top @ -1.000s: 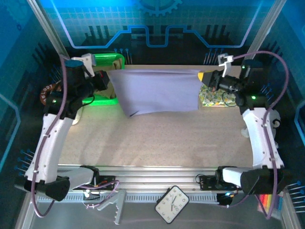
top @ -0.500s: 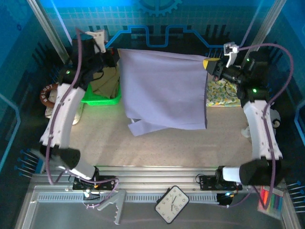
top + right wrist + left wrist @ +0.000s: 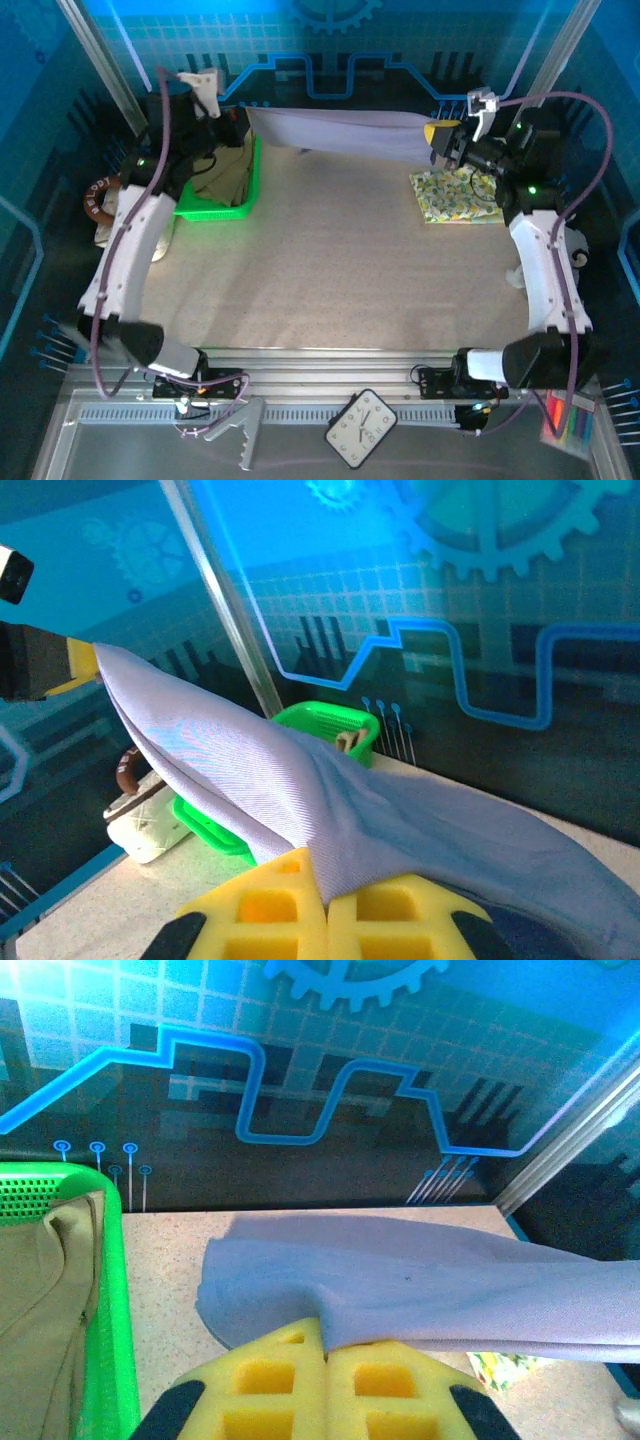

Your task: Fold and stack the skirts

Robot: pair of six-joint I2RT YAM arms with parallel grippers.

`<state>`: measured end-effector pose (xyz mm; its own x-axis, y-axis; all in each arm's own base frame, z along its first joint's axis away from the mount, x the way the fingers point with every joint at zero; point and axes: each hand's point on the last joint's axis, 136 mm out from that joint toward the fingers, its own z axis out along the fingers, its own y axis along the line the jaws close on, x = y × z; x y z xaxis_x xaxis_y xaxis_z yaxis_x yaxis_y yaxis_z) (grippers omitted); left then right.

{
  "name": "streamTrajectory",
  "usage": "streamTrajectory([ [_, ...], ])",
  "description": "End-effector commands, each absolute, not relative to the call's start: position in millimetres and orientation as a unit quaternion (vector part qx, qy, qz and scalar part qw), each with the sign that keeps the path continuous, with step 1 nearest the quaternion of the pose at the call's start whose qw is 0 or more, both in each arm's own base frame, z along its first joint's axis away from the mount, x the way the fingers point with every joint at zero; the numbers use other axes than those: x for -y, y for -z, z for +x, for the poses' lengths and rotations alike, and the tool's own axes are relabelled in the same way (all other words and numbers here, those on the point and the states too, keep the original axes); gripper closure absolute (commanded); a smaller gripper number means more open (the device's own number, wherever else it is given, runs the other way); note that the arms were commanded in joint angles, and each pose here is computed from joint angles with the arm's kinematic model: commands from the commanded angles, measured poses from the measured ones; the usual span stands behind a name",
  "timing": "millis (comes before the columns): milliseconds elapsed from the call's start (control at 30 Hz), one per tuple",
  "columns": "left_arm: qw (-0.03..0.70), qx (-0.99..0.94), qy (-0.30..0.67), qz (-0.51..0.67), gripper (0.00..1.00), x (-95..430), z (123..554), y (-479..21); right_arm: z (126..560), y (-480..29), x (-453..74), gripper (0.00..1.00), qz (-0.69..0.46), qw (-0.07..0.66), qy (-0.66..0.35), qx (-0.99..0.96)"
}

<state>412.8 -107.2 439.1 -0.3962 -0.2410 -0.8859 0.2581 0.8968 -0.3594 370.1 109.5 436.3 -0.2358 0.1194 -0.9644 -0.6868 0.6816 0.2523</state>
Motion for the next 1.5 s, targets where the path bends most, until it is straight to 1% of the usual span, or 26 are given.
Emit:
streamTrajectory([
  [0, 0.572, -0.774, 0.269, 0.040, 1.00, 115.1, 366.7, -464.9, 332.7, -444.7, -124.5, 1.00, -0.241, 0.590, -0.345, -0.689],
  [67, 0.564, -0.774, 0.281, 0.060, 1.00, 119.6, 340.3, -462.9, 311.0, -442.5, -130.7, 1.00, -0.249, 0.581, -0.349, -0.692],
  [233, 0.550, -0.785, 0.278, 0.065, 1.00, 112.0, 284.0, -456.4, 254.1, -435.0, -140.3, 1.00, -0.262, 0.555, -0.360, -0.703],
  [300, 0.547, -0.785, 0.282, 0.067, 1.00, 111.5, 272.1, -455.6, 237.1, -433.2, -139.5, 1.00, -0.259, 0.559, -0.357, -0.702],
  [367, 0.537, -0.792, 0.283, 0.063, 1.00, 112.3, 274.9, -451.4, 234.2, -426.5, -136.7, 1.00, -0.251, 0.563, -0.350, -0.705],
  [433, 0.523, -0.803, 0.281, 0.060, 1.00, 114.5, 290.0, -440.6, 241.2, -417.1, -134.8, 1.00, -0.241, 0.563, -0.347, -0.710],
  [533, 0.484, -0.827, 0.280, 0.053, 1.00, 122.8, 330.7, -410.7, 271.6, -388.1, -131.8, 1.00, -0.212, 0.547, -0.350, -0.730],
  [667, 0.432, -0.859, 0.273, 0.028, 0.99, 134.8, 410.7, -343.3, 338.2, -322.7, -125.7, 1.00, -0.156, 0.513, -0.349, -0.769],
  [700, 0.429, -0.863, 0.267, 0.020, 0.99, 136.6, 437.4, -326.9, 360.1, -305.8, -122.2, 0.98, -0.139, 0.508, -0.342, -0.778],
  [733, 0.431, -0.864, 0.258, 0.015, 0.97, 137.4, 460.4, -316.8, 380.4, -294.2, -118.3, 0.93, -0.124, 0.507, -0.336, -0.784],
  [767, 0.424, -0.872, 0.243, 0.006, 0.87, 137.5, 491.8, -298.2, 405.3, -284.6, -113.1, 0.79, -0.105, 0.509, -0.325, -0.790],
  [800, 0.422, -0.880, 0.218, -0.012, 0.65, 133.2, 522.3, -289.0, 429.8, -271.6, -108.5, 0.64, -0.088, 0.500, -0.318, -0.800],
  [833, 0.410, -0.889, 0.204, -0.027, 0.50, 131.5, 548.2, -282.6, 452.5, -261.2, -103.5, 0.51, -0.068, 0.492, -0.304, -0.813],
  [867, 0.401, -0.894, 0.198, -0.037, 0.36, 131.8, 564.3, -281.4, 468.9, -251.0, -97.7, 0.36, -0.044, 0.479, -0.293, -0.826],
  [900, 0.393, -0.897, 0.197, -0.050, 0.19, 133.5, 578.2, -281.3, 480.7, -245.2, -96.2, 0.08, -0.031, 0.467, -0.294, -0.833],
  [933, 0.386, -0.897, 0.207, -0.055, 0.13, 139.2, 582.3, -283.4, 486.8, -240.1, -95.7, 0.00, -0.021, 0.459, -0.291, -0.839],
  [1000, 0.369, -0.901, 0.219, -0.059, 0.04, 153.4, 583.1, -275.4, 488.5, -230.3, -97.9, 0.00, -0.009, 0.449, -0.268, -0.852],
  [1033, 0.364, -0.904, 0.219, -0.057, 0.01, 159.8, 579.6, -270.7, 486.2, -225.7, -100.3, 0.00, -0.012, 0.445, -0.260, -0.857],
  [1067, 0.359, -0.905, 0.223, -0.053, 0.01, 168.2, 572.6, -265.5, 482.8, -220.0, -102.4, 0.00, -0.011, 0.437, -0.252, -0.864],
  [1100, 0.372, -0.896, 0.238, -0.047, 0.01, 176.4, 566.1, -275.4, 479.3, -214.2, -104.8, 0.00, -0.012, 0.428, -0.246, -0.869],
  [1133, 0.367, -0.896, 0.246, -0.049, 0.01, 181.7, 559.3, -268.7, 476.4, -209.3, -106.7, 0.00, -0.011, 0.421, -0.243, -0.874],
  [1167, 0.348, -0.902, 0.250, -0.054, 0.01, 186.4, 548.8, -249.6, 473.6, -203.4, -107.7, 0.00, -0.006, 0.414, -0.237, -0.879],
  [1233, 0.329, -0.906, 0.256, -0.072, 0.01, 188.2, 535.8, -236.5, 470.5, -196.5, -111.1, 0.00, 0.000, 0.403, -0.237, -0.884],
  [1300, 0.294, -0.912, 0.271, -0.094, 0.01, 191.7, 523.9, -217.9, 469.1, -190.4, -115.9, 0.00, 0.009, 0.387, -0.242, -0.890],
  [1400, 0.252, -0.915, 0.293, -0.111, 0.01, 201.1, 512.8, -190.8, 469.8, -176.4, -120.4, 0.00, 0.028, 0.366, -0.198, -0.909],
  [1467, 0.228, -0.917, 0.301, -0.127, 0.01, 205.8, 511.9, -171.7, 471.3, -167.1, -129.2, 0.00, 0.032, 0.337, -0.188, -0.922],
])
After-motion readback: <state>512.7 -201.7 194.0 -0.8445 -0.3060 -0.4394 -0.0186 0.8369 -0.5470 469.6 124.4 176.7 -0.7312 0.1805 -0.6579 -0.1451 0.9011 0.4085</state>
